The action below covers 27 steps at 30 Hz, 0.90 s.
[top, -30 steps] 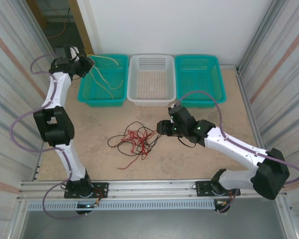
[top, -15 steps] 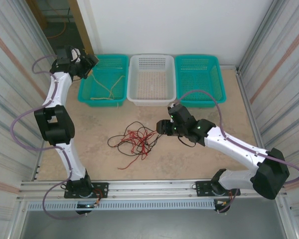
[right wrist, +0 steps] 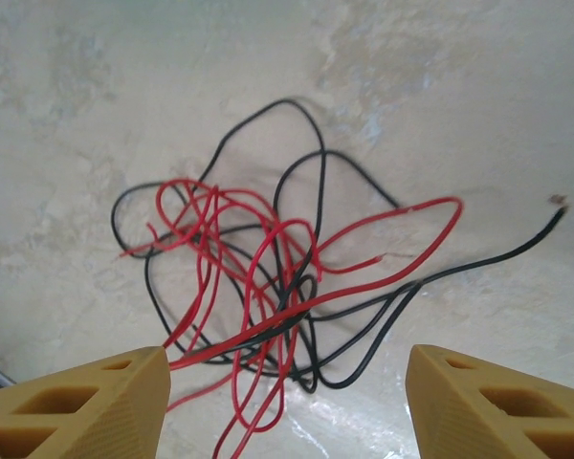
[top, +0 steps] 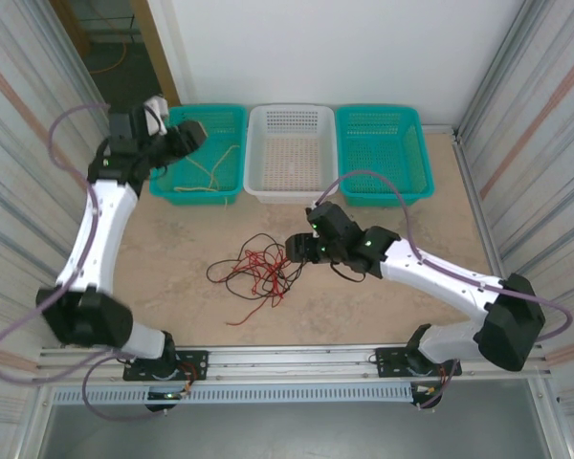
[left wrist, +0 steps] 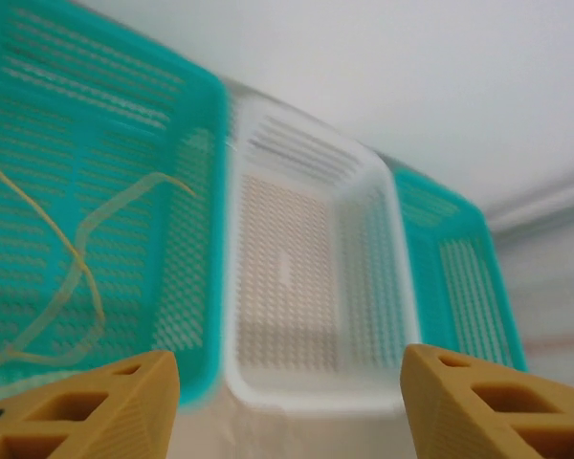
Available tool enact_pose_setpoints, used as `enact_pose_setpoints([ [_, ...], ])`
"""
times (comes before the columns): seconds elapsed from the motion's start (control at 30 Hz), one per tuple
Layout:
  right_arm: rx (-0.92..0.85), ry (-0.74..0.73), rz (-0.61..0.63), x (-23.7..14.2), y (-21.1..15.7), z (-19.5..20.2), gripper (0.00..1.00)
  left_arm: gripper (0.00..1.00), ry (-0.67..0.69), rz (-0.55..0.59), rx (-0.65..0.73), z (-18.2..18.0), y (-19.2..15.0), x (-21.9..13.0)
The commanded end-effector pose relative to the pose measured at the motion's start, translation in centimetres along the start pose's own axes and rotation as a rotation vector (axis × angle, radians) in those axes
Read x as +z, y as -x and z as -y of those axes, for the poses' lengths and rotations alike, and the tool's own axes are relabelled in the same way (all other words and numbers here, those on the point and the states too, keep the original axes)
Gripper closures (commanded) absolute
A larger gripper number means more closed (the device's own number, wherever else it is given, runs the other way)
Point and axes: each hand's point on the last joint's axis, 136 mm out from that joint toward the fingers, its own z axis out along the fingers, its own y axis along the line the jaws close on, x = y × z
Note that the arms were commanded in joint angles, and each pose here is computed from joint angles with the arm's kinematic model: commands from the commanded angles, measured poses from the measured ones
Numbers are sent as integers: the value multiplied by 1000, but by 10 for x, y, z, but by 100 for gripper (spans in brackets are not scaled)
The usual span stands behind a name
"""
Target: Untangle the cables
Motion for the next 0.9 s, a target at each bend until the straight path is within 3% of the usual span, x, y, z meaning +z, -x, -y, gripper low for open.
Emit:
enact_pose_setpoints([
  [0.0,-48,-38,-38,3,-9,-8,34,37,-55,-110,105,9,-71,-10],
  [0.17,19,-116,-63,15,-18,5,34,37,-118,-286,159,15,-179,-28],
  [0.23,45,-114,-71,20,-21,6,35,36,-92,-348,148,4,-212,-30],
  [0.37,80,-124,-79,30,-19,7,36,34,-203,-440,100,14,-263,-30],
  [0.47,133,-172,-81,34,-15,21,38,33,-279,-455,148,31,-281,-30],
  [0.7,209,-127,-82,40,2,43,39,37,-260,-551,323,46,-308,0],
  [0.77,202,-119,-83,40,7,45,39,44,-244,-585,351,47,-313,13],
  [0.87,205,-118,-84,41,13,51,39,63,-219,-622,406,48,-318,29],
])
